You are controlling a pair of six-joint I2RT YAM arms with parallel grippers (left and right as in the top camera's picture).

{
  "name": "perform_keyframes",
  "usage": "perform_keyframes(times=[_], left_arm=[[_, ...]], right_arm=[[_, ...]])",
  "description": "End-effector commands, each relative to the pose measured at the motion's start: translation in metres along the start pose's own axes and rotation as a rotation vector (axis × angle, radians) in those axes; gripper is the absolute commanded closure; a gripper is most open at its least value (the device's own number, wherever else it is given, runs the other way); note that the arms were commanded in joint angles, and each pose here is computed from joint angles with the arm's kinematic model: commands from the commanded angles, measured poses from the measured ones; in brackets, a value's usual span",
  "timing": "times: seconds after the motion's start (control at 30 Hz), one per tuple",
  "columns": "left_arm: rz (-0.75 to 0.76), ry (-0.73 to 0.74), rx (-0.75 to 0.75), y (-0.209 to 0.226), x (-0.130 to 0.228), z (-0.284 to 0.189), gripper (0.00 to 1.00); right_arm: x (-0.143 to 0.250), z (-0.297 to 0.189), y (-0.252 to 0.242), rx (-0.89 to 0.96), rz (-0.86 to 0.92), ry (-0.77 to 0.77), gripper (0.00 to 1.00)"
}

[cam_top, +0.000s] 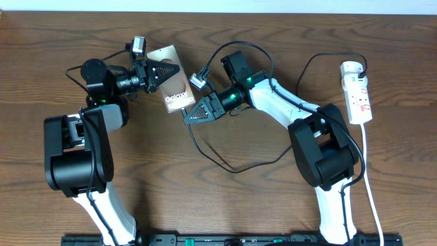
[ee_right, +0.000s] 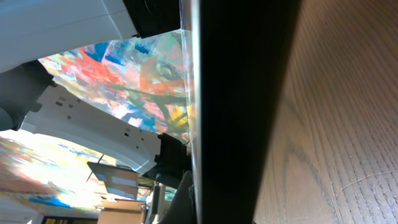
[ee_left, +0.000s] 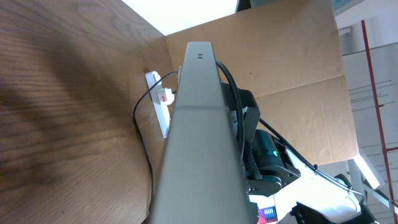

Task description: Plug charger to phone and switch on socket

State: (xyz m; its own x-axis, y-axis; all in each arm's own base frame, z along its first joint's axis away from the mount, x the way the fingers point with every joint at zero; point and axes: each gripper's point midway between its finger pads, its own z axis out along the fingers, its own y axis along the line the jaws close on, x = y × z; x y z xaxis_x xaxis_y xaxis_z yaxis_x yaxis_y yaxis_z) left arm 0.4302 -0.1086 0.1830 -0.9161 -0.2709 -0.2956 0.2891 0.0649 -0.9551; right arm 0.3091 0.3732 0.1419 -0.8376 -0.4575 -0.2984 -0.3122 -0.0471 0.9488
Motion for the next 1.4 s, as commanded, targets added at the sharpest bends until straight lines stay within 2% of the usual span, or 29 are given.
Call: perform_keyframes(times=[0.0,1.03,1.37], left_arm=[[0.053,0.109,0.027,-0.0139,0.0169,0.011,0.93],[0.063,0.122,0.033,-0.0147,0.0201,0.0161,0.93],[0.064,0.105,0.027,-0.0136,0.016,0.0095,0.93]], right_arm=[[-0.0058,-0.0108,-0.0012,-0.011,0.005,-0.022,0.99],[-0.0126,-0.0132,0.0048,-0.04,-0.018,-0.027,0.99],[-0.0123,-0.0123,0.0049,-0.04,-0.018,-0.025,0.95]])
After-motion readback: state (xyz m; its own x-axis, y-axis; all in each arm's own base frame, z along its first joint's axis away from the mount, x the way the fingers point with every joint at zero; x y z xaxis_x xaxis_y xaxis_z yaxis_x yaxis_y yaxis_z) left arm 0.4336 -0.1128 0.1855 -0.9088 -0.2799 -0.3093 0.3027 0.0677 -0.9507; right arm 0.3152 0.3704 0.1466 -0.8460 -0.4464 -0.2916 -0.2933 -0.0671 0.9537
